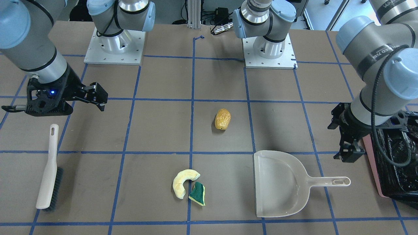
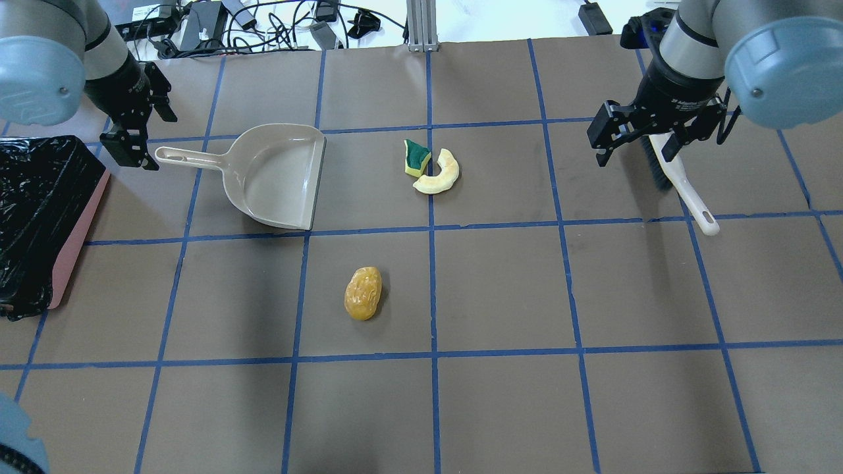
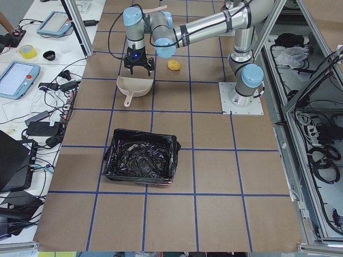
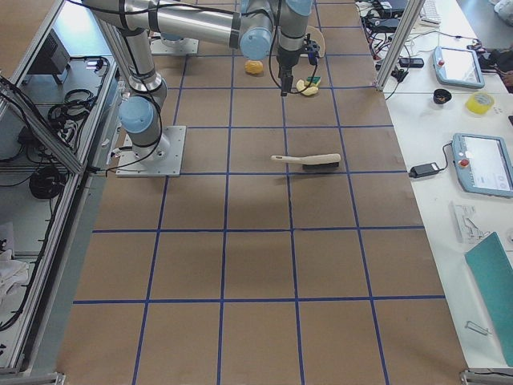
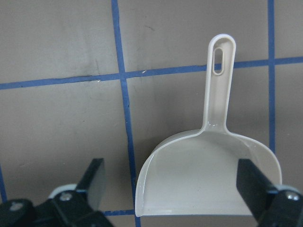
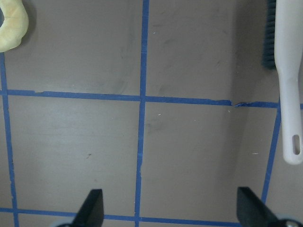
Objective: Sweep and dump trash into bin
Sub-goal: 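Grasp the dustpan handle with the left gripper while the right gripper grasps the brush handle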
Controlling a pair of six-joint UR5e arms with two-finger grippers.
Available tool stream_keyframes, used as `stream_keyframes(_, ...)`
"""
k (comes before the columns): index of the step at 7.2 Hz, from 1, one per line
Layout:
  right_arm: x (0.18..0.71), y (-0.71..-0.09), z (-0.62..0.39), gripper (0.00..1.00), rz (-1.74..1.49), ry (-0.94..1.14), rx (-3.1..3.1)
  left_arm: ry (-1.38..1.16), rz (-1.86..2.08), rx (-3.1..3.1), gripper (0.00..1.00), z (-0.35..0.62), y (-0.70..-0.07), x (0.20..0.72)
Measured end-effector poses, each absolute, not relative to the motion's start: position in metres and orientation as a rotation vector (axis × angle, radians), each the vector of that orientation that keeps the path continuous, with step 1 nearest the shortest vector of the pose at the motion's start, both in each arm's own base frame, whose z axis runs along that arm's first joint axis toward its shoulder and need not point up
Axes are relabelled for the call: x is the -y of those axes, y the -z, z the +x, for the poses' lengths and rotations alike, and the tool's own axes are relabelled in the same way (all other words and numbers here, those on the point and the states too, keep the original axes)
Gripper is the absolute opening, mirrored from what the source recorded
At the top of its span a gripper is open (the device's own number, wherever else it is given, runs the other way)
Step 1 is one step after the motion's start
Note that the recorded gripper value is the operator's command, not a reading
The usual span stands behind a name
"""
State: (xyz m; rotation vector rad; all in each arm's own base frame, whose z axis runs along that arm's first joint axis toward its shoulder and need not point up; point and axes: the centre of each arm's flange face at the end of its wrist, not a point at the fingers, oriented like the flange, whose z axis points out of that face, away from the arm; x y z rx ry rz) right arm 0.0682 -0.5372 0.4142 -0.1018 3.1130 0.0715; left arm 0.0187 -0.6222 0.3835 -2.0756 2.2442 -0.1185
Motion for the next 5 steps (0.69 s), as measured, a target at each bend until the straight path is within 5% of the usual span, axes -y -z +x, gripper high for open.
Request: stream_keyframes(5, 0.551, -0.376, -0.059, 1.00, -0.233, -0.086, -3.117, 0.109, -2.034, -2.198, 1.00, 0.042, -0.301, 0.702)
